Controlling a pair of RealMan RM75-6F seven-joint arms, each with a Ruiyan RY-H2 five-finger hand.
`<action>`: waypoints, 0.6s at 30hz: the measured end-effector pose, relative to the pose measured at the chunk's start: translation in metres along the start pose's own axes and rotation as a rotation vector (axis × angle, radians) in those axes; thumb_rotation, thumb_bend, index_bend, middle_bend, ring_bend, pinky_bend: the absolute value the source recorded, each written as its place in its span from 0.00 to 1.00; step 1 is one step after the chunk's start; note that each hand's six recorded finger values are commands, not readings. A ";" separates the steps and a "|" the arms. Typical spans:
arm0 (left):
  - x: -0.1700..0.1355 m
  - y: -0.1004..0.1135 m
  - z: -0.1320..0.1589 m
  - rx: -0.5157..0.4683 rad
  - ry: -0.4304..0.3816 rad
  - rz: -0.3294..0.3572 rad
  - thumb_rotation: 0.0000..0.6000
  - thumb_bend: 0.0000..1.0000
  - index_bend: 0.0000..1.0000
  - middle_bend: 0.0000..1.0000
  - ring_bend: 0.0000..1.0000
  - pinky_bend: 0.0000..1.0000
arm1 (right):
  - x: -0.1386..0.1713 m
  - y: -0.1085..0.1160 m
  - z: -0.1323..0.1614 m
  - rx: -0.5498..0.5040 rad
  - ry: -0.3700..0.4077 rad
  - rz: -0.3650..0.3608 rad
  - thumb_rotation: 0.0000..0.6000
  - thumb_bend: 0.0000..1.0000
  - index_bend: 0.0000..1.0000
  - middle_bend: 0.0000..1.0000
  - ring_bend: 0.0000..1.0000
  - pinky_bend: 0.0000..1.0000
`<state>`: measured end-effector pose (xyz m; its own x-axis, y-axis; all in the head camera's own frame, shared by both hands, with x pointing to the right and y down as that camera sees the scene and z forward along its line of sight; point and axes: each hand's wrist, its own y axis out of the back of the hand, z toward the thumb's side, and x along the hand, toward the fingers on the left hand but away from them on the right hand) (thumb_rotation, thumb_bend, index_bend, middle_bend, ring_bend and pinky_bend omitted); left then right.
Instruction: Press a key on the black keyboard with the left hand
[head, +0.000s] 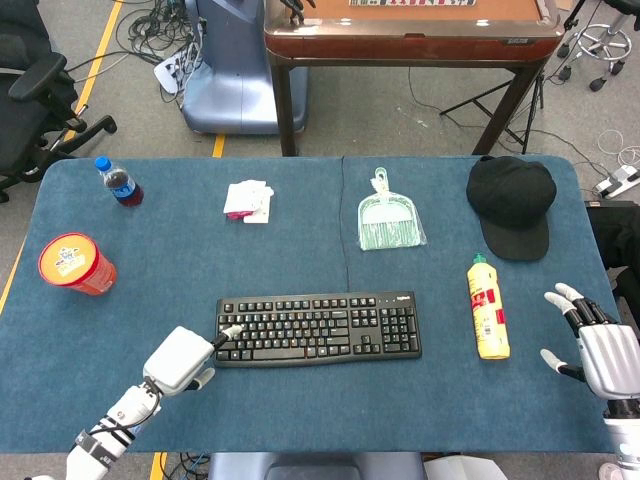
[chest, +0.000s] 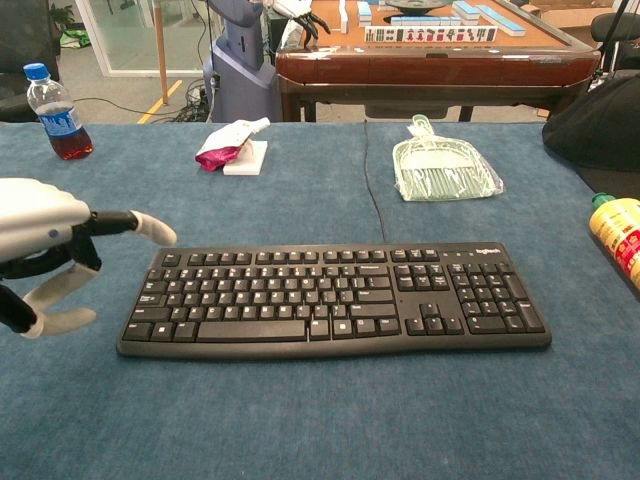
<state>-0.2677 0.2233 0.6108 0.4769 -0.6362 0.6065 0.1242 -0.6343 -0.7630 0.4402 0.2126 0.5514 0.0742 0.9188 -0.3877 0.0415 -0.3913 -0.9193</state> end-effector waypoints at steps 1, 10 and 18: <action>-0.003 0.003 -0.004 -0.026 0.013 0.022 1.00 0.31 0.16 0.69 0.75 0.99 | 0.000 0.000 0.001 0.000 0.003 -0.001 1.00 0.04 0.24 0.18 0.22 0.52; -0.045 0.027 -0.053 -0.133 0.232 0.269 1.00 0.31 0.17 0.42 0.47 0.84 | -0.003 0.002 0.018 -0.011 0.039 -0.011 1.00 0.04 0.24 0.18 0.22 0.52; -0.096 0.033 -0.081 -0.038 0.412 0.417 1.00 0.31 0.19 0.40 0.44 0.79 | -0.005 -0.003 0.026 -0.011 0.053 0.001 1.00 0.04 0.24 0.18 0.22 0.52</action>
<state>-0.3798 0.2280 0.5451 0.1005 -0.9487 0.2997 -0.0365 -0.3045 -0.9518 0.4136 0.2108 0.5541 0.1270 0.9145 -0.3842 0.0519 -0.3929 -0.9181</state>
